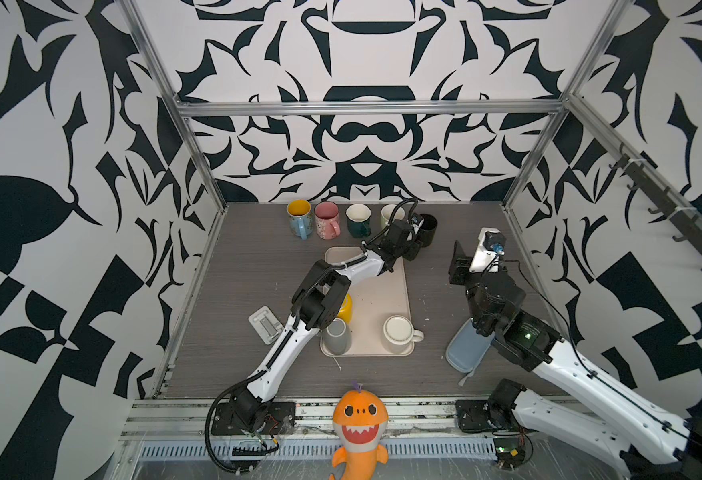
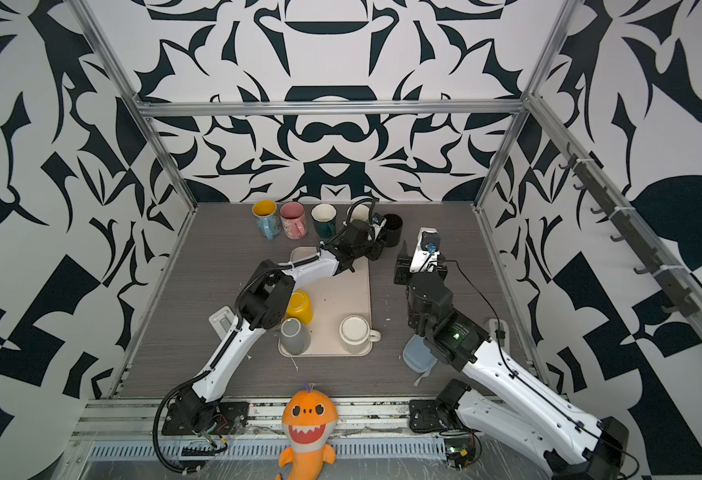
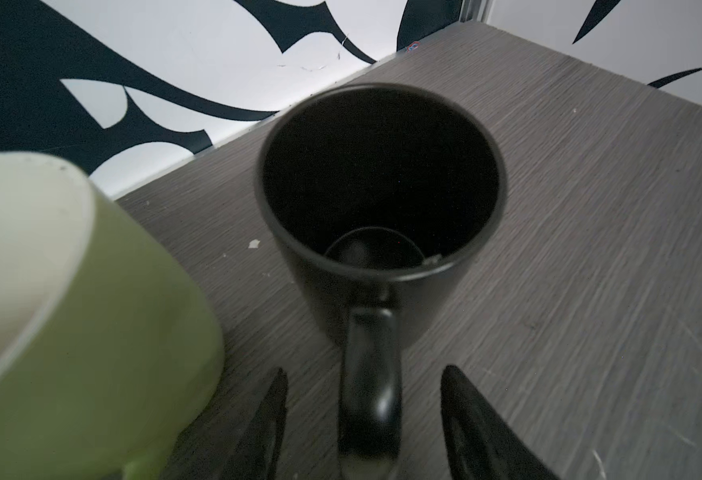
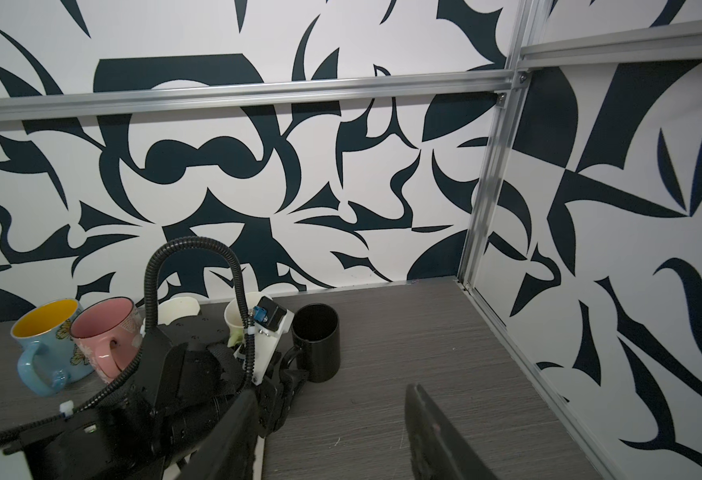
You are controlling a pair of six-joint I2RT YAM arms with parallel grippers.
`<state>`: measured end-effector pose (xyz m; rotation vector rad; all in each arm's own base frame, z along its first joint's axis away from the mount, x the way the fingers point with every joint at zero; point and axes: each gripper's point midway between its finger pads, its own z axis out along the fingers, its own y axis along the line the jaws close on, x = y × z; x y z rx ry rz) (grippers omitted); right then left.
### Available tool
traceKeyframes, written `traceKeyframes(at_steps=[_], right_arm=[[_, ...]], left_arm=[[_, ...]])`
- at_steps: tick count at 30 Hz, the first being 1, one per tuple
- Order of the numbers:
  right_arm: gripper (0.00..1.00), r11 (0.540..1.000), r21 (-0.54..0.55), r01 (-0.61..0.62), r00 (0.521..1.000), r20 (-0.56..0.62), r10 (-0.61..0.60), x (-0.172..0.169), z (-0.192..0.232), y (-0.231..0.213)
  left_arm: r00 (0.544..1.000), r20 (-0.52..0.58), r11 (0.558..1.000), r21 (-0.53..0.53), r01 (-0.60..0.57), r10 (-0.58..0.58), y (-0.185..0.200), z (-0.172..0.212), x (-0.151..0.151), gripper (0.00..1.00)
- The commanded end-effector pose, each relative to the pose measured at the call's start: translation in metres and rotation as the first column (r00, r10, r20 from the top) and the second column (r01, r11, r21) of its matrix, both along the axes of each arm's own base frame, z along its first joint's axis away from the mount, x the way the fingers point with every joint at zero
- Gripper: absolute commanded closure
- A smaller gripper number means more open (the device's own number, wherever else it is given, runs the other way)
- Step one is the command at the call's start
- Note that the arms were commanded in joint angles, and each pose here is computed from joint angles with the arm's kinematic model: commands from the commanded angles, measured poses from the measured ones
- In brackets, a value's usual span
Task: Turn the mug right side up
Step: 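Open the left gripper and raise it away from the black mug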
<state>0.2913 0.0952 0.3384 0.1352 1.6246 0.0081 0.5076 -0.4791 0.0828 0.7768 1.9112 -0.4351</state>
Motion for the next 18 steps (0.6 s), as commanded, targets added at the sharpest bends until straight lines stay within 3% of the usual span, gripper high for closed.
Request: traceKeyframes(at_steps=[1, 6, 10, 14, 18], right_arm=[[0.41, 1.0, 0.026, -0.014, 1.0, -0.008, 0.014, 0.004, -0.002, 0.005], [0.42, 0.997, 0.012, -0.072, 0.994, -0.077, 0.073, 0.018, -0.018, 0.028], [0.42, 0.991, 0.025, -0.131, 0.979, -0.151, 0.133, 0.03, -0.033, 0.052], [0.43, 0.983, 0.048, -0.178, 0.957, -0.225, 0.184, 0.04, -0.047, 0.073], [0.43, 0.975, 0.072, -0.212, 0.93, -0.291, 0.224, 0.047, -0.061, 0.091]], left_arm=[[0.979, 0.2, 0.995, -0.101, -0.01, 0.031, 0.006, 0.114, -0.001, 0.37], [0.939, 0.333, 0.991, -0.122, -0.051, 0.089, 0.036, 0.192, -0.016, 0.37], [0.911, 0.37, 0.981, -0.128, -0.145, 0.183, 0.078, 0.248, -0.036, 0.37], [0.922, 0.274, 0.962, -0.092, -0.258, 0.273, 0.125, 0.282, -0.062, 0.36], [0.874, 0.055, 0.875, -0.063, -0.48, 0.483, 0.202, 0.287, -0.087, 0.35]])
